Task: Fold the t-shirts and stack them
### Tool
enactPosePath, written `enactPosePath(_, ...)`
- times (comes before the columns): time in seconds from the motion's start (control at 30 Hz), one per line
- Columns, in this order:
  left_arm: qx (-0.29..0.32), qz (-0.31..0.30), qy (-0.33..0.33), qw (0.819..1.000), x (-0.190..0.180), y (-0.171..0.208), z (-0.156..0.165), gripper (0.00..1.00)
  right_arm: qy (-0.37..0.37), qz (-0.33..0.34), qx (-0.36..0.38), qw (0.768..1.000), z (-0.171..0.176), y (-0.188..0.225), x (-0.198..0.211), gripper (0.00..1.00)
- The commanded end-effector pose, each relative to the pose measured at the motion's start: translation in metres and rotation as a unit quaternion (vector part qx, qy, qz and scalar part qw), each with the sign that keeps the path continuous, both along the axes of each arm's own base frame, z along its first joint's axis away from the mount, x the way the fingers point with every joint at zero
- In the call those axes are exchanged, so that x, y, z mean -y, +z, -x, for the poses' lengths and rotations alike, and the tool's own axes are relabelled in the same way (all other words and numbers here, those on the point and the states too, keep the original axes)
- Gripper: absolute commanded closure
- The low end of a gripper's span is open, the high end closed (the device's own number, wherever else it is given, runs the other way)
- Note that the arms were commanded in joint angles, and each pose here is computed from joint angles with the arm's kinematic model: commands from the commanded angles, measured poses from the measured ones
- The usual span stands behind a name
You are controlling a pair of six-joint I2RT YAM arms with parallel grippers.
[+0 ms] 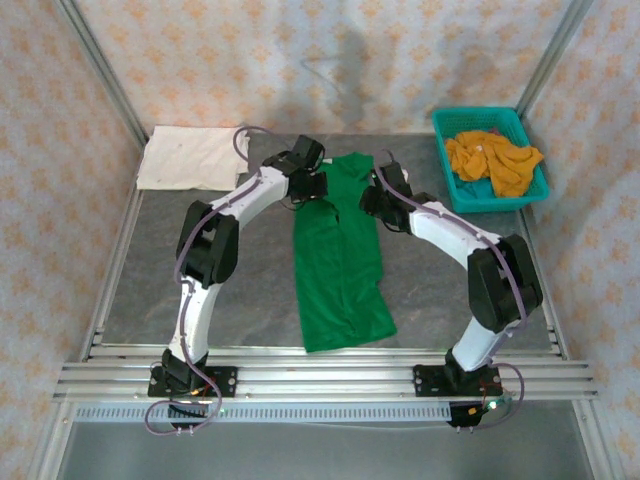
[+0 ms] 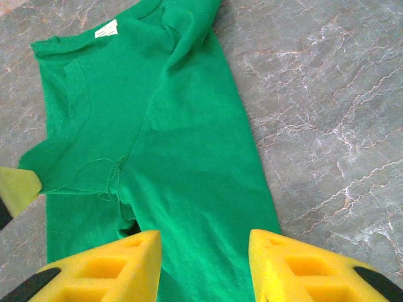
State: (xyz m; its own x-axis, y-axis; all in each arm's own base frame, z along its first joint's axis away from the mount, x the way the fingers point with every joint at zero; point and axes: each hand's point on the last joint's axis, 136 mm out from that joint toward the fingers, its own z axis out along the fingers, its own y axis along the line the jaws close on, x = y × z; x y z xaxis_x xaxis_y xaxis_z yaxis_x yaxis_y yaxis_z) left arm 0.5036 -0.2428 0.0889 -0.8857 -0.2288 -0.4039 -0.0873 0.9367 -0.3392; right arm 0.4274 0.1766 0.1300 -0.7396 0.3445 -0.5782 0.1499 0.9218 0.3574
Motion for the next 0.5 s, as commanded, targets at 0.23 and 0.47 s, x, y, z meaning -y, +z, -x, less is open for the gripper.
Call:
enactPosePath(0.23, 0.049, -0.079, 0.059, 0.994, -0.035, 0.019, -0.002, 0.73, 0.009, 0.025, -0.029, 0.999, -0.018, -0.007, -0.003, 0.56)
enactPosePath(0.47, 0.093, -0.086, 0.002, 0.992, -0.014, 0.047, -0.039, 0.69, 0.01, -0.013, -0.048, 0.999, -0.064, -0.025, -0.01, 0.75)
